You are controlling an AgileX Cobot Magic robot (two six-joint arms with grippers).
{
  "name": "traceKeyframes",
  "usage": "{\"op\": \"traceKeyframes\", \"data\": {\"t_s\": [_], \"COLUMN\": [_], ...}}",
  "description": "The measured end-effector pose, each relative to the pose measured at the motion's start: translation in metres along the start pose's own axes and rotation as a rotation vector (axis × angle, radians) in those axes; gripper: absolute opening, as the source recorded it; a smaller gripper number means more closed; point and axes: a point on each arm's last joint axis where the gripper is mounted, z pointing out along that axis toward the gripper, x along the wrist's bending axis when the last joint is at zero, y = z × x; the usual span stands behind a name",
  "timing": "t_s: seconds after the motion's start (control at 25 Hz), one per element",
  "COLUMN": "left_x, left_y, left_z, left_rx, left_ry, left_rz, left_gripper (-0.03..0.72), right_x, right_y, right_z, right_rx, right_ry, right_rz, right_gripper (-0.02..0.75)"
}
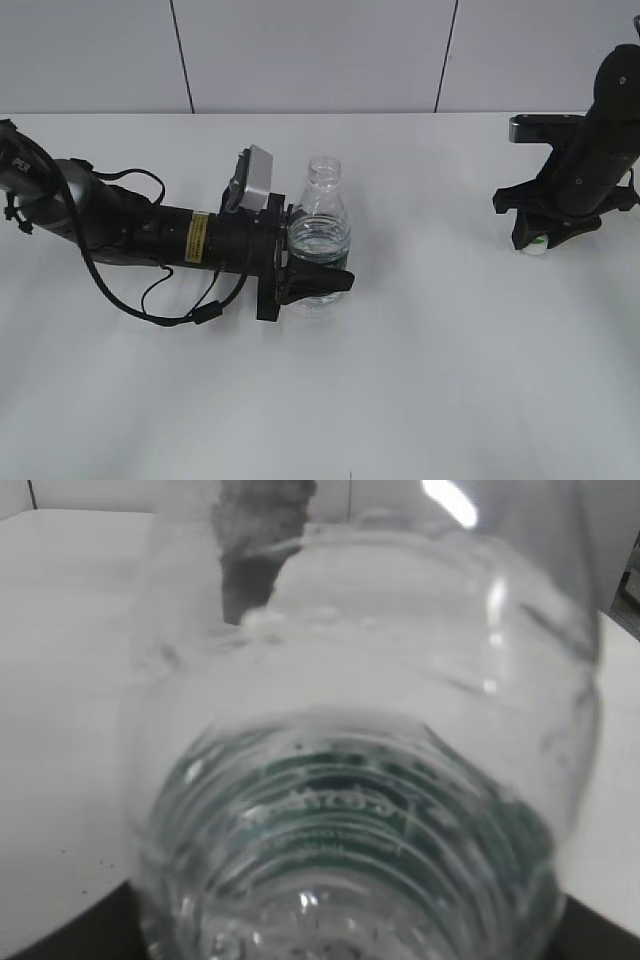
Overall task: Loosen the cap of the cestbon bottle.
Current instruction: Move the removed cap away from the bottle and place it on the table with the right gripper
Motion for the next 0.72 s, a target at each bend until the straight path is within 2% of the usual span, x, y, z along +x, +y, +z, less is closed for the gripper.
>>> {"op": "traceKeyframes", "data": {"t_s": [0.72], "left_x": [0.0000], "left_y": [0.0000], "left_z": [0.0000], "left_rx": [0.000], "left_ry": [0.000], "left_rz": [0.000], "left_gripper": [0.412], "right_x": [-0.0002], "right_y": [0.0003], "right_z": [0.0000], "right_rx": [-0.003], "right_ry": [-0.002], "right_rz": [-0.001], "right_gripper": [0.290]}}
